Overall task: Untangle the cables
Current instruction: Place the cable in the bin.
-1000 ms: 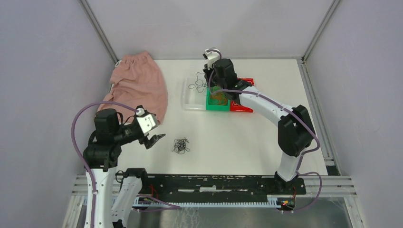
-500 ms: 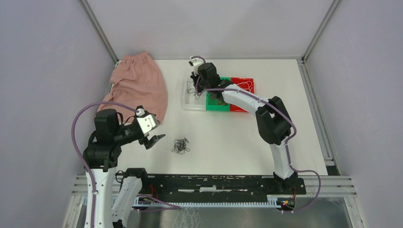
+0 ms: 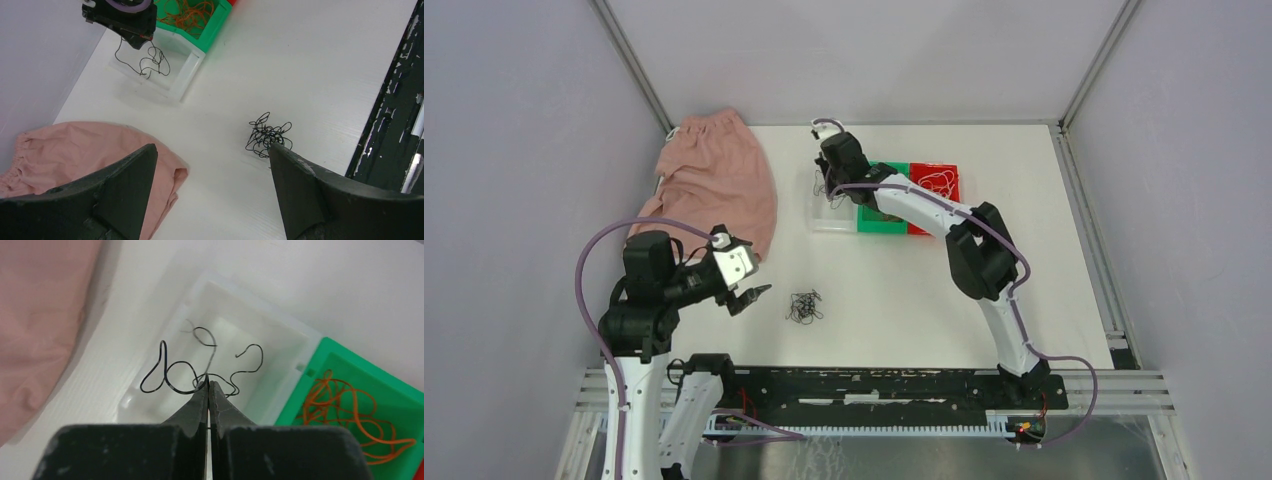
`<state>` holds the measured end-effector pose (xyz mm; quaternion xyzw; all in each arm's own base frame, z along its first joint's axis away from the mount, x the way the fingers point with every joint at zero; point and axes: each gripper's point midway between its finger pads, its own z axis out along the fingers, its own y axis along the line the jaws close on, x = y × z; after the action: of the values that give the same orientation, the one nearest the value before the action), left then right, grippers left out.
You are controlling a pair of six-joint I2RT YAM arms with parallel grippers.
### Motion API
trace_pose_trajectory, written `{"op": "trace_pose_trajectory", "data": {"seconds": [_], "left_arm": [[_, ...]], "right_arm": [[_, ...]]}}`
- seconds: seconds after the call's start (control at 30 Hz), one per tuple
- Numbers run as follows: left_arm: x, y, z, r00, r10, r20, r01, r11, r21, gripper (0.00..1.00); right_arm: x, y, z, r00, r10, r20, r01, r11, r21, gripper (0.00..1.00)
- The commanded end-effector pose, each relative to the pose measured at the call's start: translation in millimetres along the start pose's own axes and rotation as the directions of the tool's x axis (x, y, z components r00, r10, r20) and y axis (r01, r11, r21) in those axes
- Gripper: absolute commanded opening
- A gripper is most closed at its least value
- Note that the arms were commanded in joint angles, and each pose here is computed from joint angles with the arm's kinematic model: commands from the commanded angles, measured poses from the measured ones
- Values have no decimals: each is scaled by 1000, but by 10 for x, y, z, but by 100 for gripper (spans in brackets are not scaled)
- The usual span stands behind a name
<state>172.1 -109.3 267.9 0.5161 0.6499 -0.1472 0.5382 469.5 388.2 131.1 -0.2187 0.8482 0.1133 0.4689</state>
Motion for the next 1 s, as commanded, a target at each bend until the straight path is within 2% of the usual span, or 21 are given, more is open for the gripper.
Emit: {"op": "trace_pose_trajectory", "data": {"seconds": [0.0,0.3,0.6,0.73,0.83,0.93,0.97], "left_arm": [[-47,7,-13,999,50,19,-50,999,-2,90],[-49,-2,0,999,41,24,-42,999,9,90],[-24,13,17,999,32,15,-32,999,13,90],[-20,23,27,999,30,14,-30,999,16,90],[-31,23,30,999,30,18,-30,999,21,90],[-42,22,26,999,30,21,-31,999,21,90],[-53,20,23,999,33,24,-34,999,21,90]], "right_arm": [[-99,-551,5,998,58,-26,-50,967,248,0],[80,-486,239,997,40,-68,-21,968,251,0],[334,-439,528,996,23,-90,9,940,342,0],[438,-374,585,995,12,-104,26,935,354,3],[403,-298,571,995,-16,-98,49,937,346,13],[231,-288,474,997,-29,-68,51,936,348,39],[146,-296,420,998,-27,-49,42,937,348,45]]}}
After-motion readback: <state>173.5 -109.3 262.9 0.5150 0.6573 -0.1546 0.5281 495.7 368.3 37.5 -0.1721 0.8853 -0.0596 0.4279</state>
